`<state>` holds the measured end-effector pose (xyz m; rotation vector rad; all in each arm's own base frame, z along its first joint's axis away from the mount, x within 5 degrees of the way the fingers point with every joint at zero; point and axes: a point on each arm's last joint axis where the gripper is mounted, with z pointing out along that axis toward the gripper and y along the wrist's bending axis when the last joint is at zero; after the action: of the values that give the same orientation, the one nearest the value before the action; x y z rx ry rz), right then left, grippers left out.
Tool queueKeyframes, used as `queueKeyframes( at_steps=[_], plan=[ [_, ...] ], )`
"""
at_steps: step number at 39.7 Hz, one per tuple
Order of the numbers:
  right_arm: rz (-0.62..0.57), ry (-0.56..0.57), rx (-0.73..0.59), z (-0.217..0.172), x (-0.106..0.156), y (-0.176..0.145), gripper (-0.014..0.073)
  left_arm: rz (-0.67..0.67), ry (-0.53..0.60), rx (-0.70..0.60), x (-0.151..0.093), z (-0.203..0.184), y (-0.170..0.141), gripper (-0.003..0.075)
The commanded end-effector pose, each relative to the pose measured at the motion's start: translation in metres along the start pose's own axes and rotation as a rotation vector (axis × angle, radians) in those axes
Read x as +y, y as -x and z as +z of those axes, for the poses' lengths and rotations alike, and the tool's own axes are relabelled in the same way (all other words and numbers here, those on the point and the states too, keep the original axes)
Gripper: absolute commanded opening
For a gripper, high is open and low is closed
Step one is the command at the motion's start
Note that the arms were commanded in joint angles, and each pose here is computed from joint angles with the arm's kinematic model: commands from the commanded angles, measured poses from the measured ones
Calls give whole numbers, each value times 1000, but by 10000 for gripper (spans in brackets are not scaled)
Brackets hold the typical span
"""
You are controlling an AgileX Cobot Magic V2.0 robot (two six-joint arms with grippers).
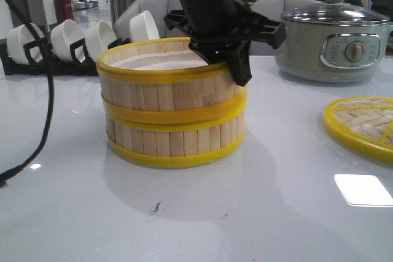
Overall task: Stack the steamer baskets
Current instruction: 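Carry the basket over the middle basket and lower it on top, then open the left gripper and withdraw it from the stacked baskets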
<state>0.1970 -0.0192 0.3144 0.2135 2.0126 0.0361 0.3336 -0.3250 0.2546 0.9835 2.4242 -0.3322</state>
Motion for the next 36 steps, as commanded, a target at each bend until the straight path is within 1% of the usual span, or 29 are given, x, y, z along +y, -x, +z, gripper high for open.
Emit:
queueKeyframes(
  at_steps=[1, 14, 20, 22, 25, 34, 36],
  plan=[
    [-1, 11, -117, -6, 3, 20, 488, 16, -5, -173, -7, -33, 23, 94],
    [-1, 11, -113, -6, 3, 20, 488, 19, -1, -156, -6, -28, 21, 95],
    [-1, 10, -109, -6, 3, 19, 488, 23, 4, -153, -6, -28, 21, 103],
    [-1, 10, -109, -6, 3, 19, 488, 23, 4, -151, -6, -28, 21, 116],
    [-1, 10, -108, -6, 3, 19, 488, 23, 4, -151, -6, -28, 21, 176],
    [-1, 10, -108, -6, 3, 19, 488, 16, 3, -153, -6, -29, 22, 427],
    [-1, 10, -108, -6, 3, 19, 488, 17, 3, -154, -6, -33, 24, 463]
  ],
)
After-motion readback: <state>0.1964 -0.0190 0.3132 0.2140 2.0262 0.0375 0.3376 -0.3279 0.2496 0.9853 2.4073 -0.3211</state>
